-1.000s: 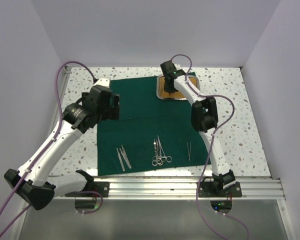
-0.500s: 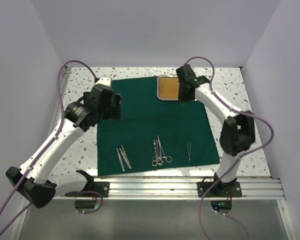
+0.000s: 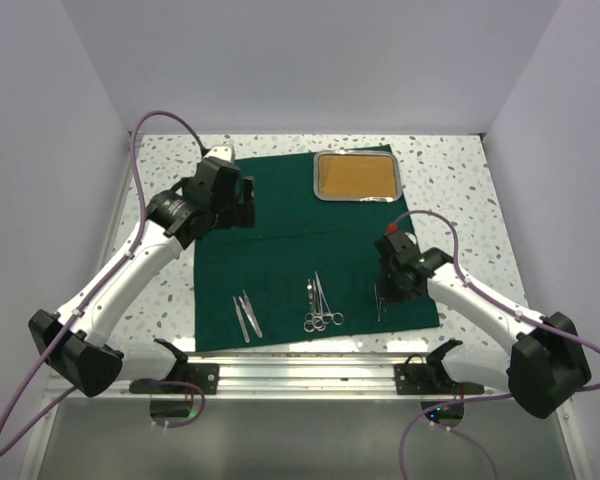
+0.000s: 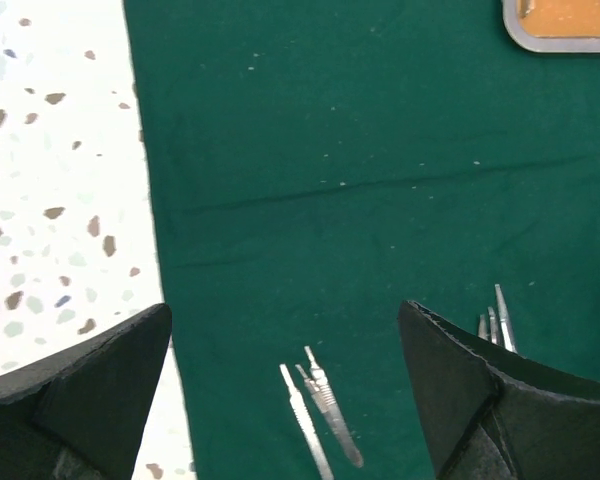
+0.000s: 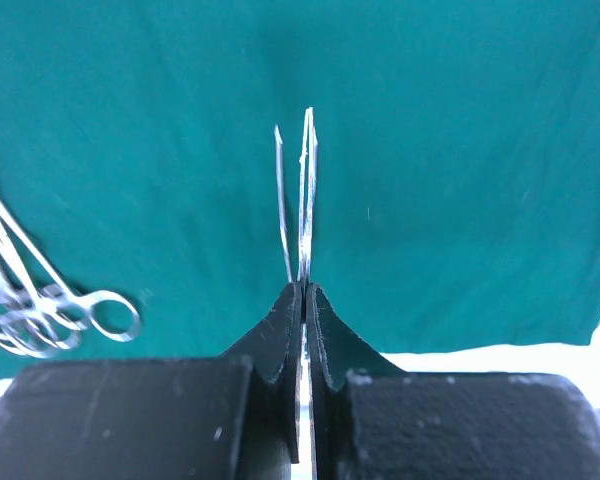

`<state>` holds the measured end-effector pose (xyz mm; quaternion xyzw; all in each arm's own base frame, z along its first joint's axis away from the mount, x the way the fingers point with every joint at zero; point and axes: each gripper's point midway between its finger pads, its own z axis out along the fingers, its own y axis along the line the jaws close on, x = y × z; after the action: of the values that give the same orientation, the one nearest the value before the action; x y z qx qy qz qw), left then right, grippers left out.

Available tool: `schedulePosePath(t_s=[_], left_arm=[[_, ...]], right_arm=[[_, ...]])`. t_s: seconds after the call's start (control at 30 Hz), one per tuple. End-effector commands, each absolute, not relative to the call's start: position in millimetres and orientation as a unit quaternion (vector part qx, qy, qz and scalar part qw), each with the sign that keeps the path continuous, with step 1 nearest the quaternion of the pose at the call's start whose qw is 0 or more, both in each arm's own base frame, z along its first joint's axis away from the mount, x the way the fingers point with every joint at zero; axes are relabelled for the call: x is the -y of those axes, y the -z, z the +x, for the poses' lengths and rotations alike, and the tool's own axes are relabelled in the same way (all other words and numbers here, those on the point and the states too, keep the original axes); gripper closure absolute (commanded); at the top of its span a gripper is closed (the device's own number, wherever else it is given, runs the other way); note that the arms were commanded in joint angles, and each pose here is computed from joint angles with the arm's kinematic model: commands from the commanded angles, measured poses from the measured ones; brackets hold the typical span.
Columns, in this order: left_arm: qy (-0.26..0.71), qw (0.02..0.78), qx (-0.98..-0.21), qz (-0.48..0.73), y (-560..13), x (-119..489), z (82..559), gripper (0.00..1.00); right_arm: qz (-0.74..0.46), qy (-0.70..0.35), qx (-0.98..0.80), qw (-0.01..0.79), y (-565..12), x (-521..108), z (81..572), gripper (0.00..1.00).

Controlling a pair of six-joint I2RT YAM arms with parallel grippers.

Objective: Open and lay out the surgical kit
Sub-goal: Place the medical item in the surgical kit.

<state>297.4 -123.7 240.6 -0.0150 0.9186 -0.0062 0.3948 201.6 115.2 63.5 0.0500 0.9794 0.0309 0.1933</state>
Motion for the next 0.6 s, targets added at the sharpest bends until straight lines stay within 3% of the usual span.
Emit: schedulePosePath(t_s=[0.0,0.17,0.2,0.3,0.37,0.4,0.57], left_arm=[[0.062,0.421,-0.904,-0.037,-262.1,147.0,313.4,0.0],[0.077,0.414,-0.906,-0.045,-257.9,151.9,311.2,0.0],[0.076,0.412,-0.907,-0.046,-256.8,150.6,310.0,0.0],[0.071,0.407,-0.909,-0.047,-250.1,147.2,305.3,0.0],[0.068,0.405,-0.91,-0.047,-247.1,145.0,302.2,0.0],[0.065,0.406,-0.91,-0.048,-247.0,143.3,302.0,0.0],[0.056,0.408,-0.91,-0.047,-247.2,137.8,299.3,0.0]], right_arm=[[0.084,-0.069,-0.974,0.198,-60.6,-125.2,190.0,1.0],[0.088,-0.056,-0.975,0.194,-52.1,-115.1,178.9,1.0],[0.086,-0.053,-0.976,0.193,-51.5,-114.2,179.0,0.92],[0.079,-0.038,-0.977,0.192,-55.1,-110.5,181.3,0.32],[0.078,-0.035,-0.976,0.201,-67.1,-110.8,186.5,0.21],[0.077,-0.036,-0.974,0.209,-73.2,-111.4,189.7,0.1],[0.069,-0.063,-0.957,0.276,-136.5,-131.0,233.6,0.09]])
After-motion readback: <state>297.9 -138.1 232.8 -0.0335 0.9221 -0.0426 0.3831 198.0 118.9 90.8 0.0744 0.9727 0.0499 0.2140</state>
